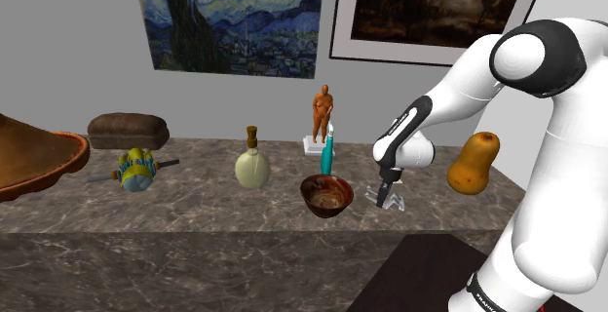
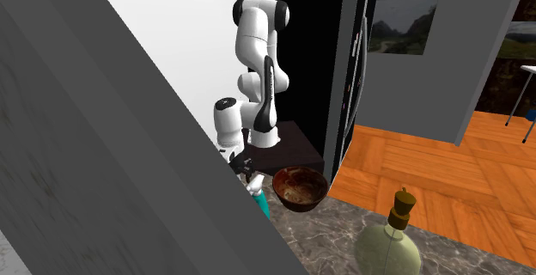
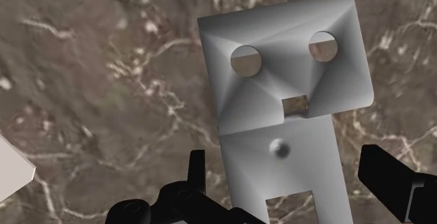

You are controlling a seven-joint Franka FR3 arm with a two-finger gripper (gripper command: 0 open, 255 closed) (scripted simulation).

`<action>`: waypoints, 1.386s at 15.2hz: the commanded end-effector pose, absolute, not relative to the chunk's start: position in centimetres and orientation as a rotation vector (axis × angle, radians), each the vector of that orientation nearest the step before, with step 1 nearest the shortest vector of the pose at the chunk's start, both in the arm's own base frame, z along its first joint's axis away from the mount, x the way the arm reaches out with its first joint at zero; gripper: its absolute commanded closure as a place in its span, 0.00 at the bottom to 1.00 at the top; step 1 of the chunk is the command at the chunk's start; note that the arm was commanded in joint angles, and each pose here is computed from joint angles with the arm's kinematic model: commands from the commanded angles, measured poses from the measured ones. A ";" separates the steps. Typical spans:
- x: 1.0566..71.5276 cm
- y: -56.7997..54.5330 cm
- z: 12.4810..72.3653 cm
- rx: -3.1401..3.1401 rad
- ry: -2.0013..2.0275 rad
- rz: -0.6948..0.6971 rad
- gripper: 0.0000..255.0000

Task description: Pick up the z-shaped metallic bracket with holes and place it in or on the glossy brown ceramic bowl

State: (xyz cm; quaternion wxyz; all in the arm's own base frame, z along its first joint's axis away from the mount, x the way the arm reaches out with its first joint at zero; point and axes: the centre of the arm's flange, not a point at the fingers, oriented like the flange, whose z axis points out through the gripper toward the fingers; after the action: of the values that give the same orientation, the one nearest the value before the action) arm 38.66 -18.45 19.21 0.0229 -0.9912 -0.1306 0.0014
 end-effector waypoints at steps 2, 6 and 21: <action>38.7 -18.4 19.2 -3.069 -0.404 0.004 1.00; 38.7 -18.4 19.2 -3.069 -0.404 0.004 1.00; 38.7 -18.4 25.0 -3.069 -0.404 0.004 1.00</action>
State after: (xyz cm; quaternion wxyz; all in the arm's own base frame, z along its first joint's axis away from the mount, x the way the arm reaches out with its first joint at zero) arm 38.67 -18.47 24.40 0.0231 -0.9912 -0.1306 0.0010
